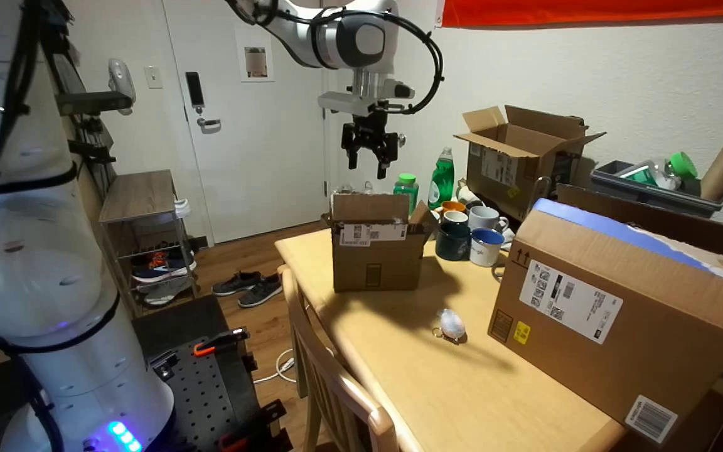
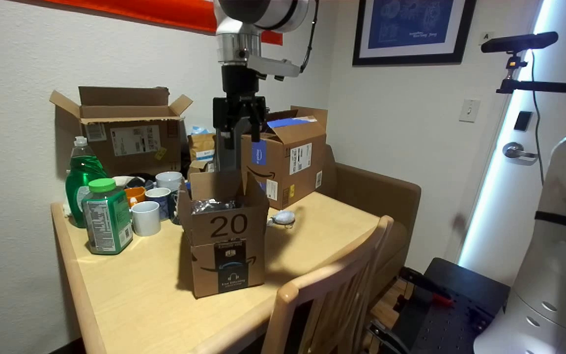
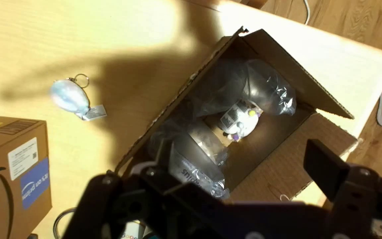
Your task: Pick one plush toy from the table and put it in the small box
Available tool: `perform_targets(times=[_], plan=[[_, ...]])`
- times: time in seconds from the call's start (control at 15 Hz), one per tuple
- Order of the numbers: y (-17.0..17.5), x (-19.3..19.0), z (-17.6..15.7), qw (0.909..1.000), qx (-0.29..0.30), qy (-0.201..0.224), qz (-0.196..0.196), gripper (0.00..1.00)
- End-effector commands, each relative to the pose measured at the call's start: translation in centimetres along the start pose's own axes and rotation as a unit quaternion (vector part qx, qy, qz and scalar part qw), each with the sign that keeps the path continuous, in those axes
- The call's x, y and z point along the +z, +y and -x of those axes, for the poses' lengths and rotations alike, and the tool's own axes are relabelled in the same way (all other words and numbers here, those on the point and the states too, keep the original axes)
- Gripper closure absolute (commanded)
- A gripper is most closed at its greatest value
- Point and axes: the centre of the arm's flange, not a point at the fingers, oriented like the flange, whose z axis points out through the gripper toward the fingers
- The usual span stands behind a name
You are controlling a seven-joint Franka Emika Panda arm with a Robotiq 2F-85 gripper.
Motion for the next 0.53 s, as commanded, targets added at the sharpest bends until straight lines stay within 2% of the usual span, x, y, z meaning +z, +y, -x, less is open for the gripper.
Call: perform_targets(times=[0.0, 0.07, 0.13, 0.47], plan=[[0.8, -0.8, 5.7, 0.9992, 0.017, 0.036, 0.007, 0.00], [1.2, -0.9, 6.6, 0.9983, 0.024, 0.052, 0.010, 0.00], [0.6, -0.8, 2.8, 0.9997, 0.006, 0.023, 0.004, 0.00], [0.6, -0.5, 3.1, 0.9997, 0.006, 0.023, 0.004, 0.00]])
